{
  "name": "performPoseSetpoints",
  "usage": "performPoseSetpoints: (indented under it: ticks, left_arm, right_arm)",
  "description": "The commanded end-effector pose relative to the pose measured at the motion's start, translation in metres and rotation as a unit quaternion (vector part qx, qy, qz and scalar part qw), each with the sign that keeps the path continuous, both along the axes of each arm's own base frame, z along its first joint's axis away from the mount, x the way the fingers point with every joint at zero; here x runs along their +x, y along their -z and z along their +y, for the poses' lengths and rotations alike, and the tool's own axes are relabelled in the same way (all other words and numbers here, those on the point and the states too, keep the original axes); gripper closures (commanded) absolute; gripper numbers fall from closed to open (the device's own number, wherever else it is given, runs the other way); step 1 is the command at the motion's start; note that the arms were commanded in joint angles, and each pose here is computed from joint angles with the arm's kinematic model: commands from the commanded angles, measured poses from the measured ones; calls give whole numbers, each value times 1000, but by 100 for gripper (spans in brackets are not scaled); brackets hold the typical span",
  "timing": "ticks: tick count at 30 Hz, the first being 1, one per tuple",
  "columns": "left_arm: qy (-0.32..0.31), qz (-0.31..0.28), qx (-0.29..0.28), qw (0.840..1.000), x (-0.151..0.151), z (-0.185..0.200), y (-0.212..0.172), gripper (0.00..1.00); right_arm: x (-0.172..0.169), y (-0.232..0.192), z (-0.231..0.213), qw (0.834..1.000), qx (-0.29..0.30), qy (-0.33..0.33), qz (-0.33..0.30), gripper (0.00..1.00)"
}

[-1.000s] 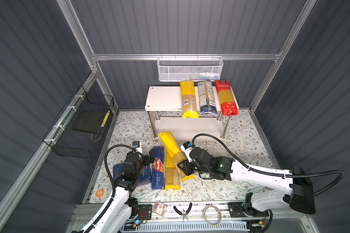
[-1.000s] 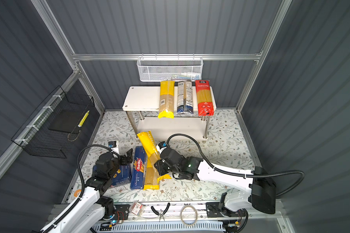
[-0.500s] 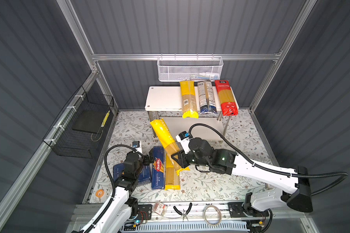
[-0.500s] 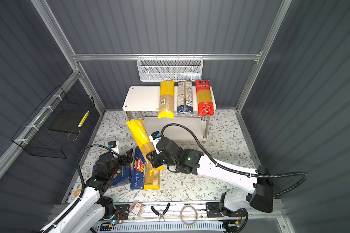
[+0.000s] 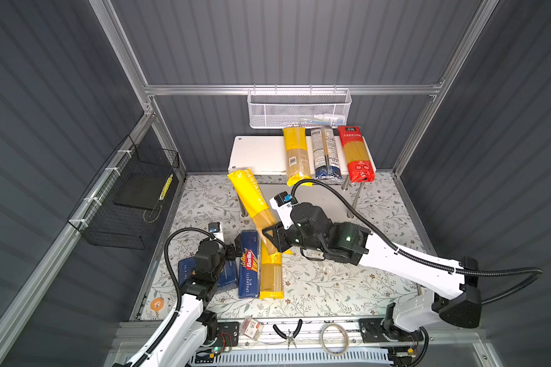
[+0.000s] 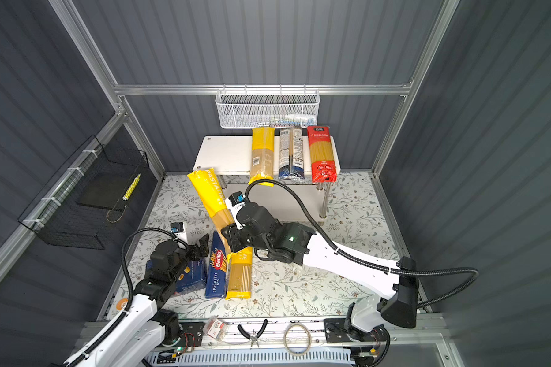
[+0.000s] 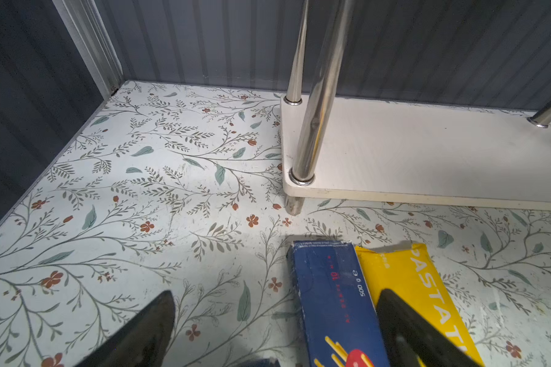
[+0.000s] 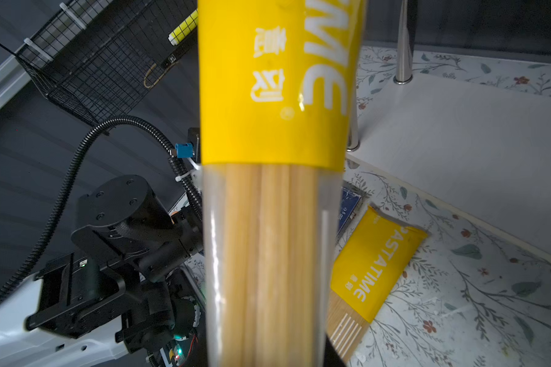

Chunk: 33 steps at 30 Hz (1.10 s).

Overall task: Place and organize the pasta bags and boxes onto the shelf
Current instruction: 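Carry the upright yellow bag over the top shelf beside the other yellow bag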

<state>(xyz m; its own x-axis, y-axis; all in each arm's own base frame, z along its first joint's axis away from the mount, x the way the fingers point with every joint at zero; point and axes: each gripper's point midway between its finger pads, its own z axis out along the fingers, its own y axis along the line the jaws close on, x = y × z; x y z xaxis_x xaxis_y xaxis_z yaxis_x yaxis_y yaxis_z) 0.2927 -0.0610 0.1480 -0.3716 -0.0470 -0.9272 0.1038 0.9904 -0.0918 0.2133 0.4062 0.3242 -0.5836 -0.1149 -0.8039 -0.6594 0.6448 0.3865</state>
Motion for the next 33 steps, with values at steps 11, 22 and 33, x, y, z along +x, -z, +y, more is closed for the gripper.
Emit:
performPoseSetpoints:
  ticks: [11,22,33]
  left_arm:
    - [8,-8,-1,1000,2,-3,-6,1]
    - [8,-9,-1,1000,2,-3,-7,1]
    - [10,-9,-1,1000,2,-4,-7,1]
  right_arm:
    - [60,-117,32,985,114,57,-117,79]
    - [116,-142,29,974,137,122,-135,79]
    - [152,-169,23,960,166,161,-156,79]
